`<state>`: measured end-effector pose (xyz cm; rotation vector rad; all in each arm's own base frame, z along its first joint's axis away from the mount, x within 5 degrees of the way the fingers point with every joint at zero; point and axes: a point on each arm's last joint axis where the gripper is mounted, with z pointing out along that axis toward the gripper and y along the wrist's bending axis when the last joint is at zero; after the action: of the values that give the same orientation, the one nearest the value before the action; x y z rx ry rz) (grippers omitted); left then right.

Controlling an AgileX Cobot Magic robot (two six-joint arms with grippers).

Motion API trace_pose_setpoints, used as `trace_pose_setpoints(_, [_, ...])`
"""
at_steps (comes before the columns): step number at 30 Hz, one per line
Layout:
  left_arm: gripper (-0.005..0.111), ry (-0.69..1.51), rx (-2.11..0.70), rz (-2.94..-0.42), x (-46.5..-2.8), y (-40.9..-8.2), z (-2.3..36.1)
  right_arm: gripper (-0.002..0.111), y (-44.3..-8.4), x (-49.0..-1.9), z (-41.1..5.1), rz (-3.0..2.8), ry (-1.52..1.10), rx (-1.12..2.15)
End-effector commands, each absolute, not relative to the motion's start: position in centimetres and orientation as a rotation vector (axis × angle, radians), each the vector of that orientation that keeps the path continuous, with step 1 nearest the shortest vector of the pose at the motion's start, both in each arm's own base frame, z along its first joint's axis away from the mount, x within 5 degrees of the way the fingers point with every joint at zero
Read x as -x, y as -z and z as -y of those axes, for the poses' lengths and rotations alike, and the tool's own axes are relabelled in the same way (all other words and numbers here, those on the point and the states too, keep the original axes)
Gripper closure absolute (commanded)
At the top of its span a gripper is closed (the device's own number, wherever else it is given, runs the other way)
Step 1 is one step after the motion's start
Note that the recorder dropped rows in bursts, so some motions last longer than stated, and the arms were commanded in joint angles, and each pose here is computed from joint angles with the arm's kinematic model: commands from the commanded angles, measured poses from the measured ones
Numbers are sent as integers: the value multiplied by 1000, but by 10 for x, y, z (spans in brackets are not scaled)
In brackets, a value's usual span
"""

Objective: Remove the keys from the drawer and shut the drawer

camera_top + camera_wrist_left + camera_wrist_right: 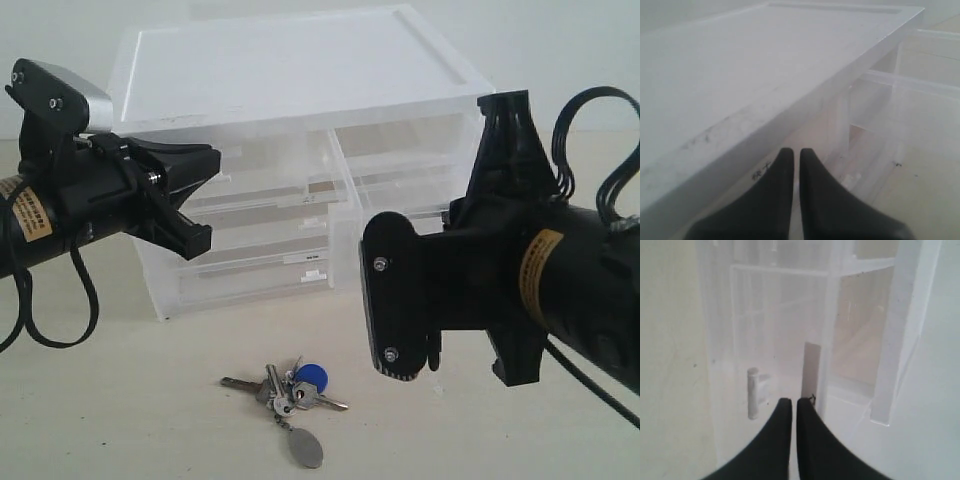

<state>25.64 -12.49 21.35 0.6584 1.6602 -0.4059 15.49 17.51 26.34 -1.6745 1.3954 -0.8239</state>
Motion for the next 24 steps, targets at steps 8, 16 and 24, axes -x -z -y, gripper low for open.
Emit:
trace_pose_setpoints(8, [102, 436, -669, -1671, -254, -212, 127, 107, -271, -171, -168, -1421, 778, 1555])
trace_pose_setpoints(16, [102, 440, -668, -1663, -254, -212, 127, 107, -270, -180, -170, -1376, 646, 1584])
trace_pose_setpoints(24, [102, 446, -666, -1650, -254, -213, 128, 107, -272, -178, -175, -1328, 597, 1585])
